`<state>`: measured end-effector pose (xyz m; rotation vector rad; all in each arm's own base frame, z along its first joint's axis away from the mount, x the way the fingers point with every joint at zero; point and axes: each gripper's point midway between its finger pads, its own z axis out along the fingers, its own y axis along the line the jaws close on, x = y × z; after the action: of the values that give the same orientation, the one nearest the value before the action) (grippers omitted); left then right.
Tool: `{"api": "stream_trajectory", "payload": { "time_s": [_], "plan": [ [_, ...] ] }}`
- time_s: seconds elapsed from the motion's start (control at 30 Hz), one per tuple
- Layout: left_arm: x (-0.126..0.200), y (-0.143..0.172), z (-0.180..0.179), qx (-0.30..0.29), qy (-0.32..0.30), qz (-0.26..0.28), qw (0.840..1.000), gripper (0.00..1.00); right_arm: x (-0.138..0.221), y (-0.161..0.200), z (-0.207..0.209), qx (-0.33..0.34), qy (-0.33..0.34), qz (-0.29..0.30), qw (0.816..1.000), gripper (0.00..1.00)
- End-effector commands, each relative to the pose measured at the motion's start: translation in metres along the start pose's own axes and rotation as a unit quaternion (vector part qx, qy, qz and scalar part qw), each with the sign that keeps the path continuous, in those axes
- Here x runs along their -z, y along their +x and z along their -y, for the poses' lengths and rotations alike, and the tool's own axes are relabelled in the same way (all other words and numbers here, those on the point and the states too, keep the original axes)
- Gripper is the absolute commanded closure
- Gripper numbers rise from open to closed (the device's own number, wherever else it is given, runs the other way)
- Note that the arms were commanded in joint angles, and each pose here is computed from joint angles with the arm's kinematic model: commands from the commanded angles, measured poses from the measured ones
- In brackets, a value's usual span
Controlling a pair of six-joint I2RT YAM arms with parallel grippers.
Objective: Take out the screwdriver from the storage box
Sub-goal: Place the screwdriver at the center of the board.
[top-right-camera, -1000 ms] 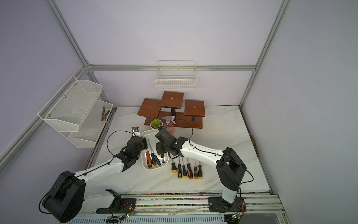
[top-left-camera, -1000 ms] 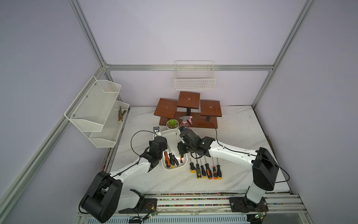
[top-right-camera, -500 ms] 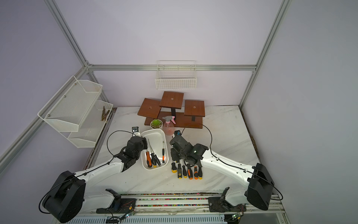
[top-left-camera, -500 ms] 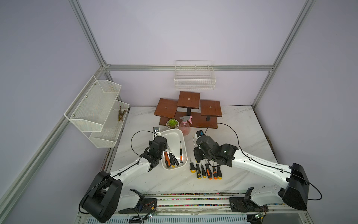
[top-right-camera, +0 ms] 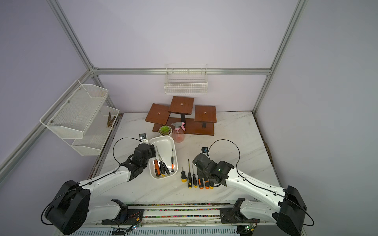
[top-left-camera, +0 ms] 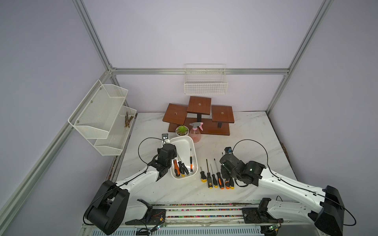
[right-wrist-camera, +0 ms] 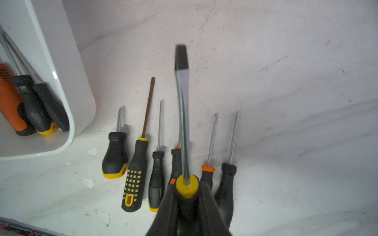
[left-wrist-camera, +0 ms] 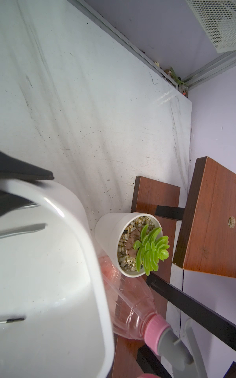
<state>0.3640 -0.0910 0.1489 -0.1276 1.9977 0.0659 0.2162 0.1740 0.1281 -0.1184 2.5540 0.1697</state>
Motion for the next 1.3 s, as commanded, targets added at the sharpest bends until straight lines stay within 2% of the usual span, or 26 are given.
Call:
{"api": "stream_trajectory", "payload": {
  "time_s": [0.0,0.23,0.63,1.27],
  "plan": [
    [0.003,-0.024,0.008,0.008,0.010,0.026,1.000,1.00,0.000,0.010,0.025,-0.025,0.035,-0.001,0.999,1.00],
    [0.003,-0.023,0.009,0.007,0.012,0.025,1.000,1.00,-0.010,0.025,0.051,-0.053,0.051,-0.015,0.997,1.00],
    [0.002,-0.024,0.011,0.006,0.015,0.024,1.000,1.00,-0.034,0.043,0.058,-0.041,0.089,-0.053,0.994,1.00],
    [0.002,-0.024,0.012,0.004,0.018,0.024,1.000,1.00,-0.051,0.055,0.070,-0.055,0.116,-0.063,0.990,1.00]
  ]
}}
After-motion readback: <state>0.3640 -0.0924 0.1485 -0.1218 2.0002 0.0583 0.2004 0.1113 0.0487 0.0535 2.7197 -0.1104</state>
